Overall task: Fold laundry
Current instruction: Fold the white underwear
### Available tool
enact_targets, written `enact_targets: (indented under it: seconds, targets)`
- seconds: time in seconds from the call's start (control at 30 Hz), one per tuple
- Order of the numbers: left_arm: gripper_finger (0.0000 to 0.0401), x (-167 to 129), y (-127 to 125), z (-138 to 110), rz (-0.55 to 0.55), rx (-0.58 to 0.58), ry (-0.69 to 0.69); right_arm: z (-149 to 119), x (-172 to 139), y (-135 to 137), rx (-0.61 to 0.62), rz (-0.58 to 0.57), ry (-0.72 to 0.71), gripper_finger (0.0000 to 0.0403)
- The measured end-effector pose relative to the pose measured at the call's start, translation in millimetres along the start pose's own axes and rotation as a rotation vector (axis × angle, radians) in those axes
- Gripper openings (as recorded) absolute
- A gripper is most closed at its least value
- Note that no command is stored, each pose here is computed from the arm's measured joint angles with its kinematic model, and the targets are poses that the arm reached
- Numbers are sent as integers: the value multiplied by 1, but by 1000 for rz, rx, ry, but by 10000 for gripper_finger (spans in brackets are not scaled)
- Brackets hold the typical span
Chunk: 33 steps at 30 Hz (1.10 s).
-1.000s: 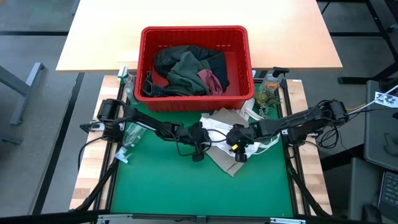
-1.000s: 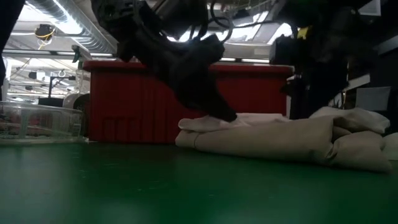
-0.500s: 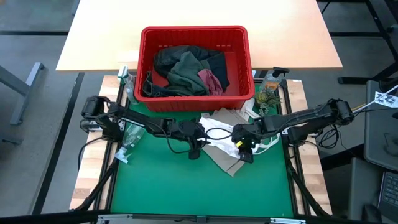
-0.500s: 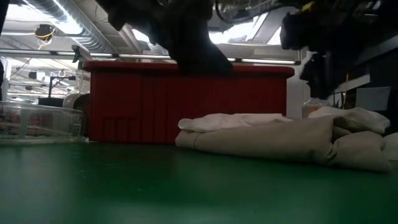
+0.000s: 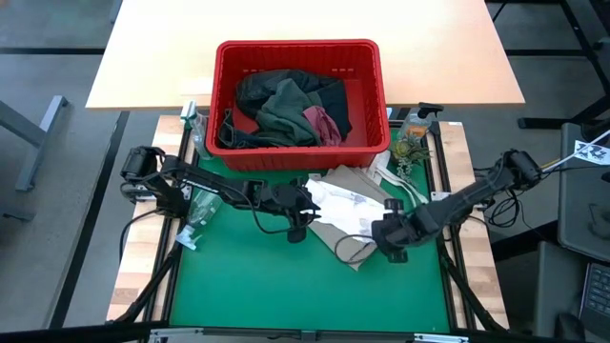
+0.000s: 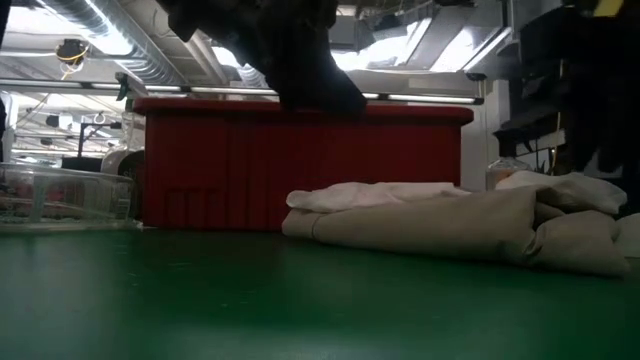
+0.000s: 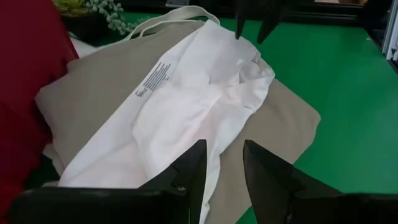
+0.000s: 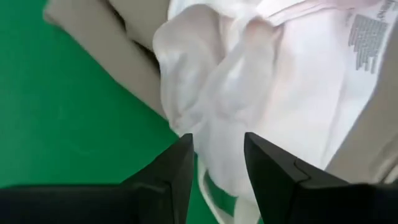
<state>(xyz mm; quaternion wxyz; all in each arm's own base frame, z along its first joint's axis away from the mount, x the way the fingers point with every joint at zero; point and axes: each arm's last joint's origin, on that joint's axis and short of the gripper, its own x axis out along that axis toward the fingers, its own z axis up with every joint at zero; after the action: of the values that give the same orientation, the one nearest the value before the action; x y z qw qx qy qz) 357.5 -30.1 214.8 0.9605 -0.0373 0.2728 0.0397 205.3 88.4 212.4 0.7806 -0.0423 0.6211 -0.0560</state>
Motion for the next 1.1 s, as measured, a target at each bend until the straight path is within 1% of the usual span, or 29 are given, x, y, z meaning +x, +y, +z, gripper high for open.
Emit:
enact_targets:
  seconds: [0.1,0.27,0.5,0.67,0.73,0.8,0.97,1.03,1.1]
  targets:
    - [101,0,-1,0,-3,-27,0,-7,4,7,-35,5,4,143]
    - [101,0,-2,0,-6,-28,0,-18,14,15,-77,26,14,143]
    - [101,0,-2,0,-6,-29,0,-22,27,12,-71,-52,-34,143]
    - [101,0,-2,0,-6,-30,0,-23,29,12,-66,-51,-38,138]
    - [101,0,-2,0,-6,-30,-1,-22,29,13,-63,-47,-46,125]
    - [101,0,-2,0,-6,-30,-1,-22,29,13,-61,-43,-54,101]
    - [101,0,-2,0,-5,-30,-1,-20,26,13,-67,-40,-59,16]
    - [101,0,-2,0,-2,-30,-1,-15,22,15,-85,-33,-75,9]
    - [101,0,-2,0,2,-30,-2,-10,15,16,-103,-24,-96,19]
